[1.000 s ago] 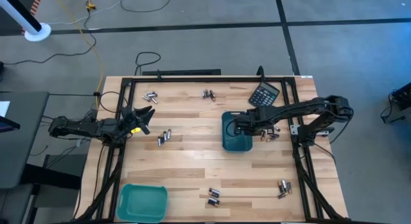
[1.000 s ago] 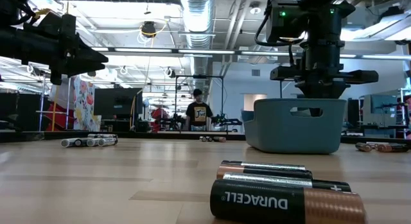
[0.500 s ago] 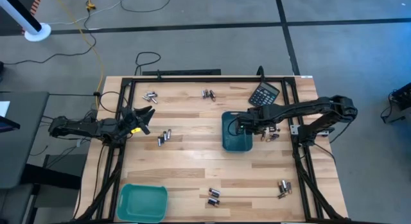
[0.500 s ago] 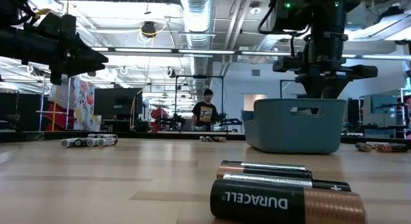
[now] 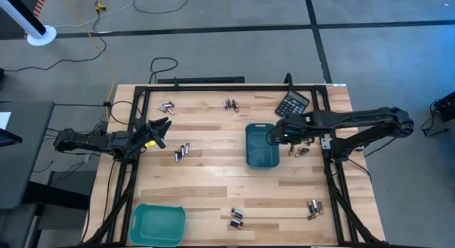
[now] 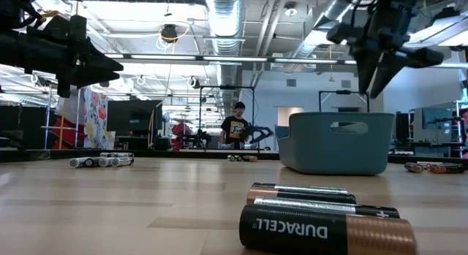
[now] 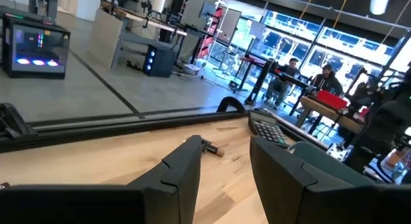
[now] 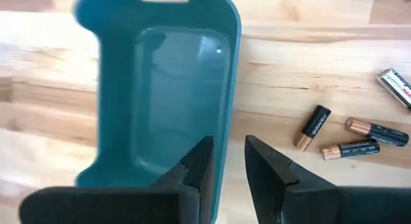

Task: Sort batteries
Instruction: Move the green bin to the middle of the table

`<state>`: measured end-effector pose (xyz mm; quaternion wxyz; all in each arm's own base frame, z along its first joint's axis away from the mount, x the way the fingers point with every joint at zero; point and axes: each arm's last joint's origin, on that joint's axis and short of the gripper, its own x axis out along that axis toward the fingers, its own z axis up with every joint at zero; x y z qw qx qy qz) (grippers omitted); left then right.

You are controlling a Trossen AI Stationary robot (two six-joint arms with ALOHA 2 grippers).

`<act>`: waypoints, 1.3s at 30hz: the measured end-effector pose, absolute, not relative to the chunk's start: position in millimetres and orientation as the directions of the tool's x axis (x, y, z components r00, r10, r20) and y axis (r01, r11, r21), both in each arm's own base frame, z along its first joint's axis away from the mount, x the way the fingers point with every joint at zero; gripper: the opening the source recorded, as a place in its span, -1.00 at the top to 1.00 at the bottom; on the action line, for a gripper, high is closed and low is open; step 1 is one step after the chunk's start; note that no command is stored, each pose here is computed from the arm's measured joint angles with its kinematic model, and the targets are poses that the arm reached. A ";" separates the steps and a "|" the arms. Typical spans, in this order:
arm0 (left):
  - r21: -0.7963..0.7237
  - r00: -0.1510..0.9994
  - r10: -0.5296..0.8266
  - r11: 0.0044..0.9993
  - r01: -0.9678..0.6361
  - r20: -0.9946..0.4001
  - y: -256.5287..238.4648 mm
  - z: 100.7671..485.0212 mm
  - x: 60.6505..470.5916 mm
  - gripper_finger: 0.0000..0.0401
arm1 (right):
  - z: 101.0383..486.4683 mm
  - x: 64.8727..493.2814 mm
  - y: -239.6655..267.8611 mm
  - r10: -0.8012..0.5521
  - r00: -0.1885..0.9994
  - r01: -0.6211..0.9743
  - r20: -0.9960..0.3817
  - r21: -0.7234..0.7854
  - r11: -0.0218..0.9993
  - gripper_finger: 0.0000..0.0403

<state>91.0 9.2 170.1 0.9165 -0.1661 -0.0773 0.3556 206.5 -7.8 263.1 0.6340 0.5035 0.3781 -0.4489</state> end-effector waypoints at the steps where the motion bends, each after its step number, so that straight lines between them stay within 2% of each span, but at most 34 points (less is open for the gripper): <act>1: -0.359 0.744 0.668 0.700 -0.617 0.023 8.9 171.0 91.0 0.30 | 266.2 203.6 -5.7 -0.197 0.326 0.945 -0.925 0.313 0.094 0.48; 10: -0.373 0.788 0.616 0.735 -0.566 0.018 7.7 178.9 90.3 -0.05 | 280.8 187.4 12.8 -0.197 0.408 0.907 -0.891 0.370 0.203 0.48; 14: -0.529 0.813 0.582 0.698 -0.483 0.025 6.2 183.3 90.0 -0.07 | 282.9 183.2 21.4 -0.177 0.422 0.895 -0.889 0.377 0.239 0.48; 16: -0.557 0.823 0.567 0.694 -0.456 0.034 6.0 188.4 89.2 -0.06 | 282.4 179.8 26.2 -0.168 0.407 0.898 -0.898 0.360 0.254 0.48; 23: -0.453 0.839 0.544 0.747 -0.488 -0.007 5.7 212.9 87.4 -0.03 | 278.9 166.0 42.2 -0.155 0.323 0.922 -0.934 0.274 0.272 0.48; 27: -0.384 0.849 0.518 0.767 -0.514 -0.103 5.2 218.6 86.5 -0.03 | 278.9 163.3 49.5 -0.165 0.331 0.915 -0.929 0.273 0.296 0.48; 33: -0.254 0.900 0.327 0.880 -0.402 -0.289 -1.2 229.4 93.1 -0.02 | 278.9 161.7 55.5 -0.152 0.338 0.904 -0.929 0.276 0.326 0.48; 39: -0.109 0.810 0.205 0.944 -0.312 -0.549 -7.9 248.3 109.8 -0.02 | 278.6 161.7 55.9 -0.158 0.338 0.904 -0.928 0.273 0.330 0.48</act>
